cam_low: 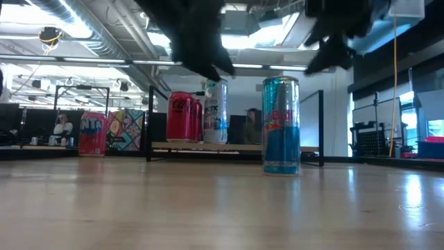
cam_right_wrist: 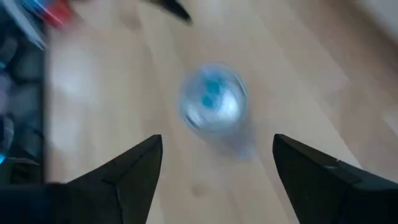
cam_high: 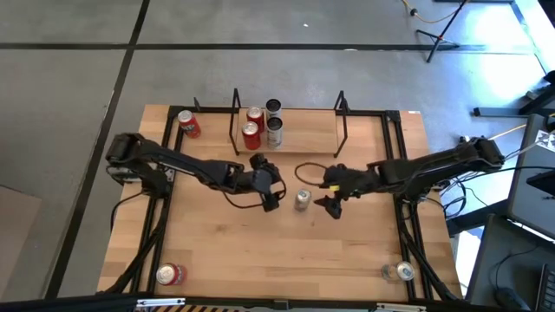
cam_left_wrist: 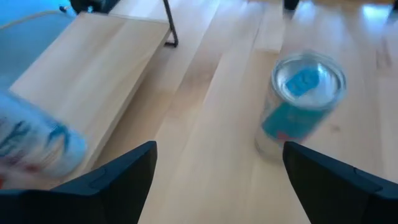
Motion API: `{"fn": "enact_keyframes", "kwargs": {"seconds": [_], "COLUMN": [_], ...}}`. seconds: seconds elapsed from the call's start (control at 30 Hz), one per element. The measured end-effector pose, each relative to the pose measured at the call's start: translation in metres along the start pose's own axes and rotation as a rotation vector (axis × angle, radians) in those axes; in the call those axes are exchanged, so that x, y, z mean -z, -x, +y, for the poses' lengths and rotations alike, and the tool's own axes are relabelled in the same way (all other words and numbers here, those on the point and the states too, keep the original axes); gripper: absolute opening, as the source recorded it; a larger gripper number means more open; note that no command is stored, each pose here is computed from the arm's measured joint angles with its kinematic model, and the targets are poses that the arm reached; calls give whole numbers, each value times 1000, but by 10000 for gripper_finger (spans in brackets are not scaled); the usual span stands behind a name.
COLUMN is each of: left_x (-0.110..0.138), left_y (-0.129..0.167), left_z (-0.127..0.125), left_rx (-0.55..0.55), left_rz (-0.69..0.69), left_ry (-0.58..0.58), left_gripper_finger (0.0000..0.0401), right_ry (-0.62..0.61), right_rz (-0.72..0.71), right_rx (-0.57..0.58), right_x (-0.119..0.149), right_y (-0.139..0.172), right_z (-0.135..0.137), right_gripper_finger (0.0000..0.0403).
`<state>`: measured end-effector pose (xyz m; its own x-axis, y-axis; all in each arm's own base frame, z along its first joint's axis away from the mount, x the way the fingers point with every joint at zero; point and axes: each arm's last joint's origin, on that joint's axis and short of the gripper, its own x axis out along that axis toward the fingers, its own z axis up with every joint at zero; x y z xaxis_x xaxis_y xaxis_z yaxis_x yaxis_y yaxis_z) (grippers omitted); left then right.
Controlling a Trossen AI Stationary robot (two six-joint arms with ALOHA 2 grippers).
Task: Place canned beverage on shelf
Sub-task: Put the top blue soda can on the shelf
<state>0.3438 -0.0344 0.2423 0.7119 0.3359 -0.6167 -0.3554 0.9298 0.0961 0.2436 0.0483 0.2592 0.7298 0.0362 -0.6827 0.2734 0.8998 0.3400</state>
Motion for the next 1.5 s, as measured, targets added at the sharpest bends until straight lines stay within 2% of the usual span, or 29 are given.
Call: {"fn": "enact_keyframes", "kwargs": {"seconds": [0.1, 0.2, 0.43, 0.7, 0.93, 1.2, 1.3, 1.43, 1.5], "left_x": [-3, -2, 3, 6, 7, 6, 4, -3, -6], "left_y": [14, 24, 31, 31, 31, 31, 37, 62, 79], "left_z": [3, 5, 2, -4, -4, -3, 0, 12, 23], "left_rx": [6, 8, 27, 35, 33, 23, 10, 16, 20], "left_rz": [3, 15, 58, 73, 76, 71, 54, 24, 17], "left_ry": [-6, 4, 28, 8, 7, -21, -42, -30, -20], "left_gripper_finger": [345, 345, 345, 345, 345, 345, 345, 345, 345], "right_ry": [5, 68, 161, 216, 235, 246, 245, 267, 290], "right_rz": [-36, -61, -121, -53, -17, 38, 36, 35, 48], "right_rx": [-50, -68, -32, 50, 102, 104, 103, 99, 94], "right_x": [-10, -14, -17, -8, -2, 5, 5, 4, 2], "right_y": [10, 13, -16, -48, -63, -78, -79, -77, -75], "right_z": [6, 9, 12, 10, 7, 5, 5, 5, 4], "right_gripper_finger": [294, 294, 294, 294, 294, 293, 271, 197, 197]}}
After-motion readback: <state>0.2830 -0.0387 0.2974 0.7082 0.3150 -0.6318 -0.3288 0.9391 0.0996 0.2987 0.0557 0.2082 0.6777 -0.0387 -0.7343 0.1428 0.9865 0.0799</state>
